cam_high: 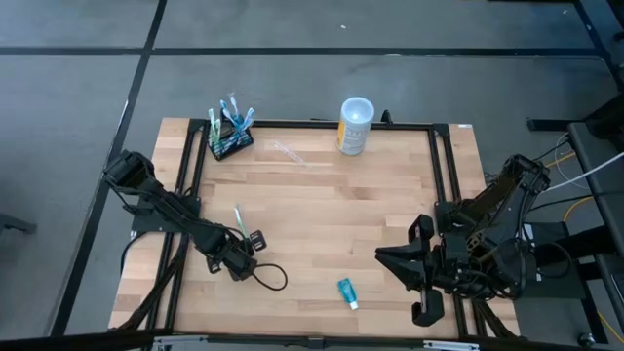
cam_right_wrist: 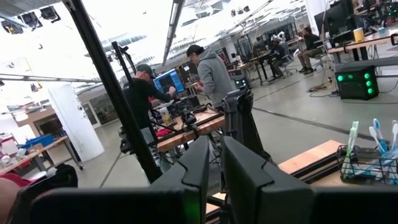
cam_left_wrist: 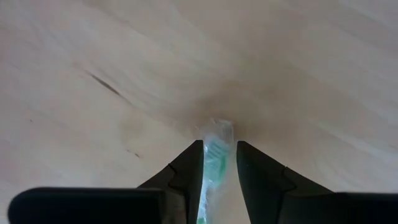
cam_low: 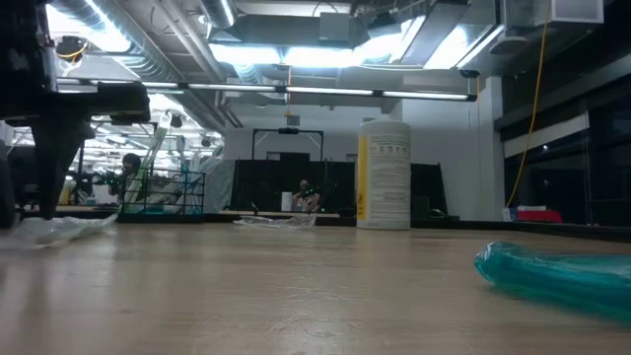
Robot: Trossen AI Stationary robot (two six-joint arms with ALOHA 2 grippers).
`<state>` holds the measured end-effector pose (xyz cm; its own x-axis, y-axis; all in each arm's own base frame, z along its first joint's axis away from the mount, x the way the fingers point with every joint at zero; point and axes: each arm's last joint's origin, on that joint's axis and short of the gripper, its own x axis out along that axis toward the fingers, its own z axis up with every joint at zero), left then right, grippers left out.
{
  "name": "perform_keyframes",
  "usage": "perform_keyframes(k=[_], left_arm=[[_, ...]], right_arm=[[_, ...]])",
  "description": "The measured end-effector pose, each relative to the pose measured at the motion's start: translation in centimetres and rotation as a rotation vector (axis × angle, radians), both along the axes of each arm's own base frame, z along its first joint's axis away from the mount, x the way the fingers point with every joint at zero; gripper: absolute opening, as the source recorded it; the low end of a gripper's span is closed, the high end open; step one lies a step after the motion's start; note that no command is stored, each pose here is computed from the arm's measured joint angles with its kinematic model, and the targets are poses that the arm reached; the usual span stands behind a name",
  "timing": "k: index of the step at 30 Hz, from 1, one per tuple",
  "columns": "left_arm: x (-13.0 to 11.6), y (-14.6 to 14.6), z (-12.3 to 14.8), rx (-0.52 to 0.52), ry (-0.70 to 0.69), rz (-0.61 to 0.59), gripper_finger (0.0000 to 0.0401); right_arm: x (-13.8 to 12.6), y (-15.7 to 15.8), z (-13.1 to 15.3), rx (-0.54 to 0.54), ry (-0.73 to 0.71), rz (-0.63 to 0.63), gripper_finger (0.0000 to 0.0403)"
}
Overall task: Pick & Place toothbrushing station
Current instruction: Put the green toothbrush into the left section of the black organizer
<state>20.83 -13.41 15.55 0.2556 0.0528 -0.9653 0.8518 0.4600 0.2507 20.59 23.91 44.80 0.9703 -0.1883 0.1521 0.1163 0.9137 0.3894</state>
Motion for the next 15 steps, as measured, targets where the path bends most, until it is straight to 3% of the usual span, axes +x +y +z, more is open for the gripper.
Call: perform_keyframes(k=[15], left_arm=[[0.02,0.6,-0.05,0.003,0.016,0.036,0.0088]], right_arm=[[0.08,0.11,-0.11,-0.001,0.001,0.003,0.0049]])
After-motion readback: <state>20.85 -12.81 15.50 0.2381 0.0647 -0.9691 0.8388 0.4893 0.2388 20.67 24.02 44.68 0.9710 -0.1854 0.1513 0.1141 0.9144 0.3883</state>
